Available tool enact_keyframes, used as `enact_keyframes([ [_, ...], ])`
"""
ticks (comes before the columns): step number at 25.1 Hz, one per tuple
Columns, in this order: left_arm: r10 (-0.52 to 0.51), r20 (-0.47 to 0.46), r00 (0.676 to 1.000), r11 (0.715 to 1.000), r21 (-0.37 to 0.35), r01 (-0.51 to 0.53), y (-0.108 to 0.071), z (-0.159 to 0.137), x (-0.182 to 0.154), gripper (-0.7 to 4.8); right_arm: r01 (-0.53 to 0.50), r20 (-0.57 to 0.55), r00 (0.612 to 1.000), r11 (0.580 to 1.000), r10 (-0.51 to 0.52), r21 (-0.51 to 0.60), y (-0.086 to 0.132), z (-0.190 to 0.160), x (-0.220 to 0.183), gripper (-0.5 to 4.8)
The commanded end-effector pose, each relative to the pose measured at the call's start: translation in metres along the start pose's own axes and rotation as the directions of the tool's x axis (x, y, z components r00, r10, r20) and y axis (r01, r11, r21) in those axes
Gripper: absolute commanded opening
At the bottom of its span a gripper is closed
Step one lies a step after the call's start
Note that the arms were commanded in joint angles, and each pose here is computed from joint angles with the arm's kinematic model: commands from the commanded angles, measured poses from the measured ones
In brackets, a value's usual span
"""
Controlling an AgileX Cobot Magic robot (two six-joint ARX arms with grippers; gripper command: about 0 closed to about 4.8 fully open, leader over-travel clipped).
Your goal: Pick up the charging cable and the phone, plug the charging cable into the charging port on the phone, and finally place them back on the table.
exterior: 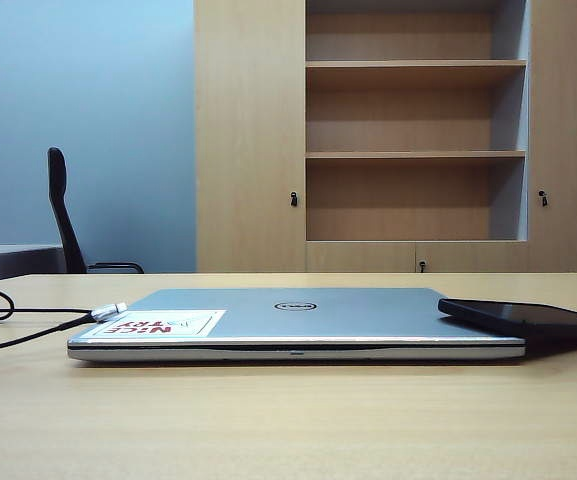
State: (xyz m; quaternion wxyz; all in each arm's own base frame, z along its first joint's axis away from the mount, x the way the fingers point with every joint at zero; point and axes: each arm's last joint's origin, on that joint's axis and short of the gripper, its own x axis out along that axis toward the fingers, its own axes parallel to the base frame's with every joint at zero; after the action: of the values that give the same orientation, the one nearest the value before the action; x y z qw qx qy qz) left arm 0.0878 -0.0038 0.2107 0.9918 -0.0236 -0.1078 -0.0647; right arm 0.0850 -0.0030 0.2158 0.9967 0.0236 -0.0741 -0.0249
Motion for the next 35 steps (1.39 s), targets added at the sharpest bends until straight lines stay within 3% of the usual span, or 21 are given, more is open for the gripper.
enact_keyframes([
  [1, -0.005, 0.068, 0.998, 1.0, 0.006, 0.004, -0.002, 0.026, -0.001, -0.06, 0.026, 0.015, 1.0, 1.0, -0.026, 0.006, 0.0, 0.026, 0.002, -0.05],
  [5, -0.006, 0.084, 0.996, 1.0, 0.007, 0.006, -0.002, 0.056, 0.01, -0.06, 0.027, -0.021, 0.999, 1.0, -0.027, 0.004, 0.002, 0.058, 0.02, -0.05],
  [9, -0.004, 0.006, 1.0, 1.0, -0.003, 0.004, -0.001, 0.073, 0.036, -0.06, -0.004, -0.051, 0.999, 1.0, 0.004, 0.004, 0.005, 0.076, 0.043, -0.05],
  [11, -0.033, -0.034, 0.999, 0.999, -0.014, 0.033, -0.003, 0.078, 0.051, -0.06, -0.038, -0.076, 0.996, 0.999, 0.039, 0.007, 0.007, 0.081, 0.053, -0.05],
  [14, -0.158, -0.128, 0.979, 0.987, -0.05, 0.152, -0.02, 0.077, 0.079, -0.06, -0.107, -0.129, 0.986, 0.994, 0.108, 0.016, 0.01, 0.082, 0.069, -0.05],
  [18, -0.311, -0.243, 0.919, 0.95, -0.09, 0.298, -0.05, 0.064, 0.106, -0.06, -0.104, -0.184, 0.975, 0.985, 0.128, 0.134, 0.01, 0.077, 0.08, -0.05],
  [21, -0.409, -0.298, 0.863, 0.912, -0.094, 0.399, -0.074, 0.057, 0.117, -0.06, -0.144, -0.231, 0.953, 0.963, 0.197, 0.229, 0.012, 0.073, 0.084, -0.05],
  [23, -0.482, -0.329, 0.812, 0.871, -0.085, 0.483, -0.094, 0.053, 0.12, -0.06, -0.151, -0.292, 0.924, 0.938, 0.246, 0.311, 0.014, 0.065, 0.086, -0.05],
  [26, -0.58, -0.374, 0.724, 0.796, -0.069, 0.602, -0.125, 0.043, 0.119, -0.06, -0.082, -0.411, 0.861, 0.879, 0.299, 0.469, 0.015, 0.049, 0.09, -0.05],
  [28, -0.602, -0.412, 0.685, 0.77, -0.07, 0.634, -0.135, 0.035, 0.118, -0.06, -0.03, -0.473, 0.821, 0.851, 0.32, 0.525, 0.015, 0.04, 0.092, -0.05],
  [31, -0.592, -0.51, 0.624, 0.758, -0.089, 0.646, -0.139, 0.02, 0.116, -0.06, -0.002, -0.532, 0.768, 0.831, 0.358, 0.556, 0.015, 0.029, 0.097, -0.05],
  [35, -0.57, -0.583, 0.578, 0.758, -0.102, 0.644, -0.138, 0.011, 0.113, -0.06, -0.002, -0.556, 0.734, 0.821, 0.389, 0.571, 0.016, 0.022, 0.101, -0.05],
])
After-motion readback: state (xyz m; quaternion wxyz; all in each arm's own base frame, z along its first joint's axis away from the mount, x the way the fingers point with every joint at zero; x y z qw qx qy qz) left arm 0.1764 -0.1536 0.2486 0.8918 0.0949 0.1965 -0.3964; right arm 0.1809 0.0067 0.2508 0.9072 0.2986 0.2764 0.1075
